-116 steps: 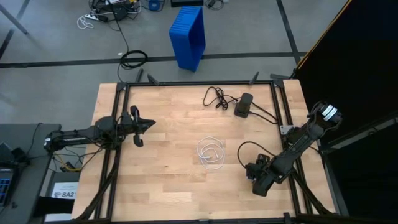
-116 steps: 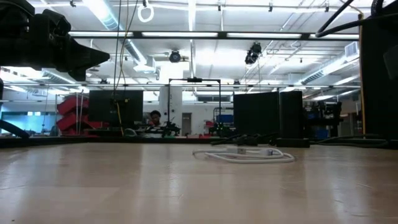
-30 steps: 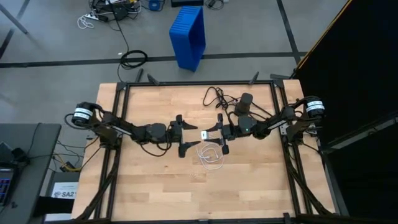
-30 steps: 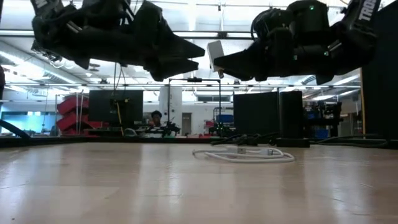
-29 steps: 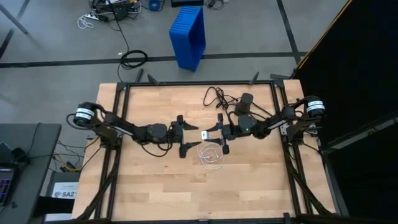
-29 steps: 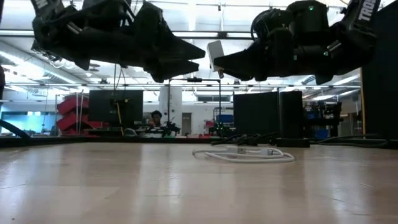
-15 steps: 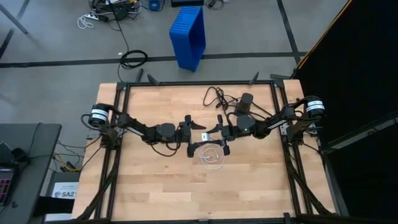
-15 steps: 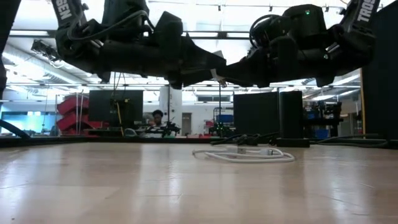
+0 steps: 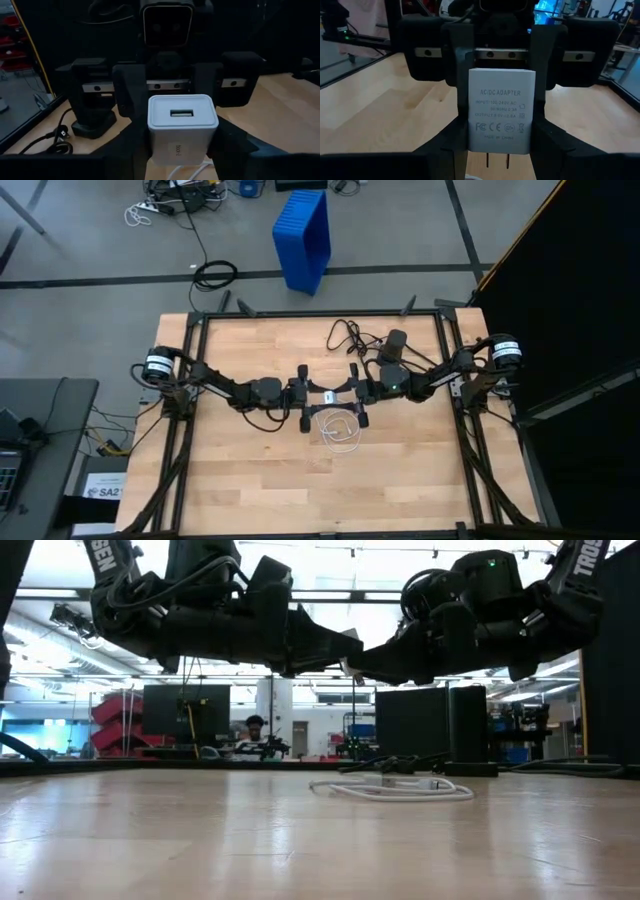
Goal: Insert USB
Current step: Insert the white charger cable into the white charger adapter
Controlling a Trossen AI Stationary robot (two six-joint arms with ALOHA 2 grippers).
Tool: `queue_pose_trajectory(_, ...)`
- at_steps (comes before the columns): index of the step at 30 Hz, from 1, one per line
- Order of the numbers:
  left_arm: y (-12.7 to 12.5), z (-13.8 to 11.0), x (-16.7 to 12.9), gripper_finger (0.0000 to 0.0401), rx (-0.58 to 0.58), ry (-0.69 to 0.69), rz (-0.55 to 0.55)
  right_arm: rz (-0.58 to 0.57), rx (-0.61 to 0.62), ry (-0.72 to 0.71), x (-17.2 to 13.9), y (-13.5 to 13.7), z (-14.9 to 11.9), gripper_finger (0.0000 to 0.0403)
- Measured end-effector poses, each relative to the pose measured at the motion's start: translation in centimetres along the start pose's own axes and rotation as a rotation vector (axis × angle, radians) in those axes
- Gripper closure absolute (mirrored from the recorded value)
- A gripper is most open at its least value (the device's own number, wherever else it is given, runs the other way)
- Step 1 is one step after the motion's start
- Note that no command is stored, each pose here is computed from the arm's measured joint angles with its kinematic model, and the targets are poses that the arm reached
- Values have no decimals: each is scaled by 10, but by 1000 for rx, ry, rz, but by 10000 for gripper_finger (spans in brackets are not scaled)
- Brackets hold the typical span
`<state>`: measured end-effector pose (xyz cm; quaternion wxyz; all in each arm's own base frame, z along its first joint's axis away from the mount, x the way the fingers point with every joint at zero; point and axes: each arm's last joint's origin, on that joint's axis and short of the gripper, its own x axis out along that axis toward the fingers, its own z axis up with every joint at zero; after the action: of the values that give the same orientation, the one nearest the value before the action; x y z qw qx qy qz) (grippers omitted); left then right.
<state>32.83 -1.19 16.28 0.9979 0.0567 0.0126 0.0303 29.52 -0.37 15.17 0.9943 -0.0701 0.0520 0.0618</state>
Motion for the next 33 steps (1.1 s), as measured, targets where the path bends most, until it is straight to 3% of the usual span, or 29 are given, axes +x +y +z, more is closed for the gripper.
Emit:
queue_pose_trajectory(4,0,-2,0,258,-11,38,6,-29,16,42,0,-3,-4,241)
queue_pose_trajectory(9,4,6,-10,258,-2,208,58,-37,32,111,-1,-6,-7,171)
queue_pose_trajectory(14,6,17,-31,258,-30,373,79,-49,86,207,-9,-5,-7,149)
queue_pose_trajectory(21,7,12,-43,258,-32,499,167,76,168,274,-10,5,-8,191)
queue_pose_trajectory(27,7,14,-40,258,-38,467,171,153,160,499,-1,33,-14,251)
queue_pose_trajectory(33,5,21,-36,258,-37,384,140,206,119,508,5,49,-4,281)
